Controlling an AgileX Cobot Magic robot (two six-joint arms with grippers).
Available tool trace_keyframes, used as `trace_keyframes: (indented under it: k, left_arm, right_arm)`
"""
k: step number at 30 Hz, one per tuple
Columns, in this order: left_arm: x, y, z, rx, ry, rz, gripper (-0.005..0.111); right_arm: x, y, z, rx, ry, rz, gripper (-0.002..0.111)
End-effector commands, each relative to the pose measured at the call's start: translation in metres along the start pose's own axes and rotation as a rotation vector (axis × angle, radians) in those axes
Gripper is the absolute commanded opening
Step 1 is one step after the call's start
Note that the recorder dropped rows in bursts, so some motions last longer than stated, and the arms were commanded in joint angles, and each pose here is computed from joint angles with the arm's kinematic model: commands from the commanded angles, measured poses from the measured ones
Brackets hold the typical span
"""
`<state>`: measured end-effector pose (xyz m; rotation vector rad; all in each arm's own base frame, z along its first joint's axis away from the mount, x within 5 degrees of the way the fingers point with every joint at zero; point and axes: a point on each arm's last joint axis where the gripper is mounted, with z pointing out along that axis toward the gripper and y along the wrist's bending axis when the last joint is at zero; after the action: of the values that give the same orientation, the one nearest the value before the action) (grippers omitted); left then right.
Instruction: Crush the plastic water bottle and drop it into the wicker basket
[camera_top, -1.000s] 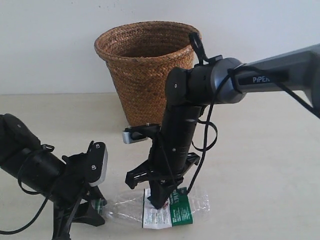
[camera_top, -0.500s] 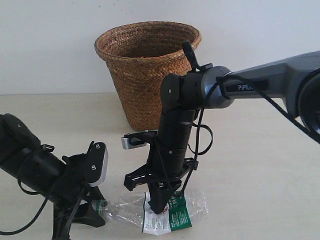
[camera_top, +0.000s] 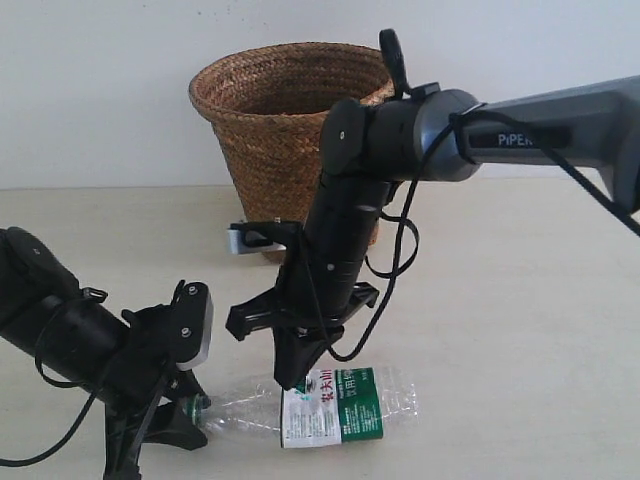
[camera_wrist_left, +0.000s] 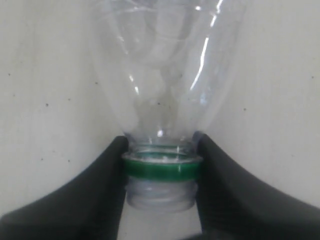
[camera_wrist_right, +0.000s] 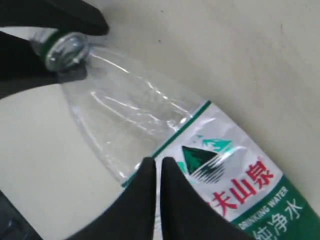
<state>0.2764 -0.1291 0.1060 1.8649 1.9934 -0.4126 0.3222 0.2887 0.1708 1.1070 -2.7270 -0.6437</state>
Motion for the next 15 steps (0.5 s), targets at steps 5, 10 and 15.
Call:
trace_keyframes:
  k: [5,10,15]
  left_arm:
    - [-0.001,0.001,-0.002,-0.014,-0.004,-0.019,0.004]
    - [-0.001,0.001,-0.002,-0.014,-0.004,-0.019,0.004]
    - [-0.001,0.001,-0.002,-0.014,-0.005,-0.021,0.004]
  right_arm:
    - [-0.002,0.009,0.004,-0.055,-0.008,-0.021,0.000]
    - [-0.003,-0.004,0.029,-0.056,0.050,0.006,0.000]
    - [-0.001,-0.020,0.057,-0.050,0.118,0.036,0.000]
